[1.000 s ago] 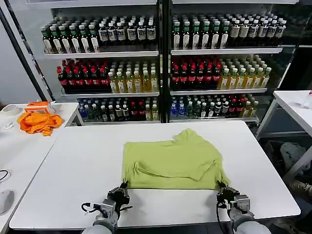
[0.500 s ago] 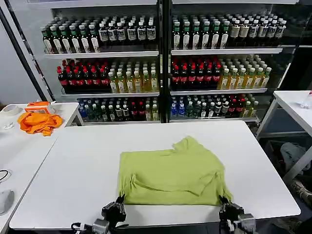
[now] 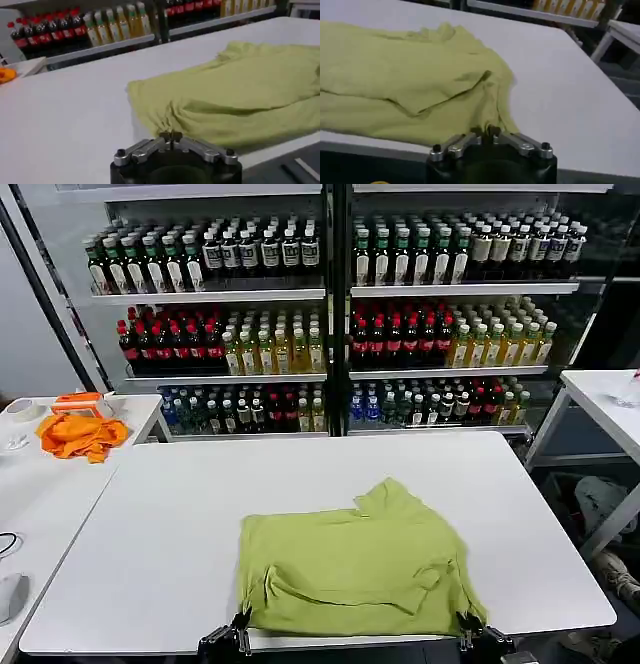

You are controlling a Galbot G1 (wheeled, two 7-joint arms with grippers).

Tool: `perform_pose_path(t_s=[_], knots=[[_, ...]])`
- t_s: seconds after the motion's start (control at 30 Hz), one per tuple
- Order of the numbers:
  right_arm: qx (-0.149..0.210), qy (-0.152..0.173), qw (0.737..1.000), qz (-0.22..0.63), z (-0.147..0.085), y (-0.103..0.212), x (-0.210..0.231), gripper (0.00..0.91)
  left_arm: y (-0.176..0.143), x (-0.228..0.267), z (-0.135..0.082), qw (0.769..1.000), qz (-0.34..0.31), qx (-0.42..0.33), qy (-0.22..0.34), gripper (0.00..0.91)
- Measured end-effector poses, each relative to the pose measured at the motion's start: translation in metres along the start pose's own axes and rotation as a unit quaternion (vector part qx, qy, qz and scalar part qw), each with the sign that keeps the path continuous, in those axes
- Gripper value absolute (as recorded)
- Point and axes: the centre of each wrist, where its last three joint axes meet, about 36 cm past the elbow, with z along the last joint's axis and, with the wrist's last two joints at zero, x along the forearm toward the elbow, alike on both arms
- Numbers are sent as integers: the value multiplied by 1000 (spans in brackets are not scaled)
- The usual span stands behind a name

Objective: Fold and organize the clothes.

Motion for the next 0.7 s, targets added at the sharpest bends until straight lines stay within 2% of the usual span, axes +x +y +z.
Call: perform_pose_path(t_s=[0.3, 0.43, 0.7], knots=[[-5, -43, 999, -5, -29, -9, -34, 907, 20, -15, -9, 1000, -15, -1, -17, 907], [-14, -59, 998, -13, -44, -10, -64, 907, 32, -37, -16, 1000, -16, 7, -23, 907], [-39, -69, 996, -31, -76, -7, -138, 907, 53, -101, -37, 999, -16, 34, -24, 907]])
